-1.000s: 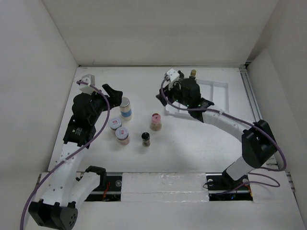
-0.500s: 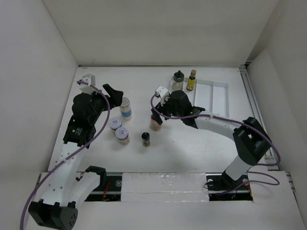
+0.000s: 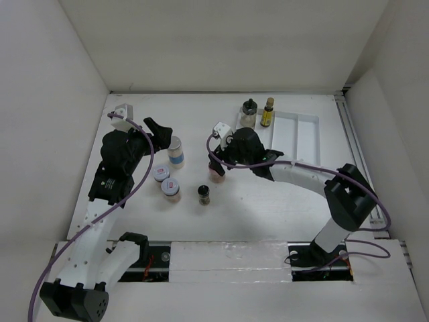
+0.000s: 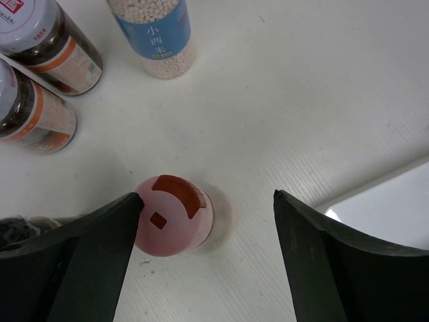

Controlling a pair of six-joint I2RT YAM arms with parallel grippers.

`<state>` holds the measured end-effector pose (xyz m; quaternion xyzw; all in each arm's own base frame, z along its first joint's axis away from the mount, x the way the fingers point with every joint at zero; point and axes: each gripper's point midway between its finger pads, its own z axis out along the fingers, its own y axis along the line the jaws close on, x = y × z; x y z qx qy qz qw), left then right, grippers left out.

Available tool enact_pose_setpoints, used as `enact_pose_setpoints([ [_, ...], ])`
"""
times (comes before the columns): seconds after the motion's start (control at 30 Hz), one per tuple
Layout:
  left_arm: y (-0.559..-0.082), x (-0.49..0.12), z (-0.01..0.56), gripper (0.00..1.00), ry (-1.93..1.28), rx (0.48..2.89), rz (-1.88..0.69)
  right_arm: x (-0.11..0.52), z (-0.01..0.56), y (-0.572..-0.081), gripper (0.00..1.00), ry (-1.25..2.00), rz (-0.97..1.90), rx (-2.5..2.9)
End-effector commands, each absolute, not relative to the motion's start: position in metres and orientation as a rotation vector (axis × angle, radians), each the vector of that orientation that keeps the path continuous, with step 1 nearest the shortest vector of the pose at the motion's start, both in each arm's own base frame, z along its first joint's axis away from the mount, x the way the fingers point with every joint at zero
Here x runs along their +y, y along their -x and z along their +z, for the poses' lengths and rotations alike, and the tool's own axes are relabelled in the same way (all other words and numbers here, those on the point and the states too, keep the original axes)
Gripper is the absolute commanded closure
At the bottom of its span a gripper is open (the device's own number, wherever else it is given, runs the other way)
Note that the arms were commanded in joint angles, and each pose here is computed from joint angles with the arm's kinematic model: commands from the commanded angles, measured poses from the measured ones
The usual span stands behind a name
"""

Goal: Organize the condiment bottles

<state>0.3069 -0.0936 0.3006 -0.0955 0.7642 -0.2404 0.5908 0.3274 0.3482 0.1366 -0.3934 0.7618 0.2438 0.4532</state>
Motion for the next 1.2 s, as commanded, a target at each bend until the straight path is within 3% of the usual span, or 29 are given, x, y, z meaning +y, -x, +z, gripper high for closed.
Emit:
enact_pose_setpoints([
  [0.0,-0.308,-0.095,0.309,0.23,0.197,1.743,-0.571,0.348,0.159,-0.326,0.14,0.952,0.605,1.832],
  [0.47,-0.308,-0.095,0.309,0.23,0.197,1.743,-0.571,0.347,0.149,-0.326,0.12,0.935,0.605,1.856],
  [0.77,-0.31,-0.097,0.306,0.23,0.192,1.754,-0.577,0.344,0.118,-0.329,0.19,0.935,0.616,1.93],
  [0.9,-0.31,-0.097,0.306,0.23,0.192,1.754,-0.577,0.348,0.112,-0.33,0.42,0.944,0.624,1.94],
  [0.93,-0.31,-0.097,0.306,0.23,0.192,1.754,-0.577,0.346,0.119,-0.332,0.55,0.931,0.612,1.928],
  [0.97,-0.31,-0.097,0.306,0.23,0.192,1.754,-0.577,0.347,0.132,-0.333,0.59,0.912,0.624,1.9],
  [1.17,-0.31,-0.097,0.308,0.23,0.19,1.744,-0.579,0.328,0.224,-0.355,0.61,0.744,0.589,1.698],
])
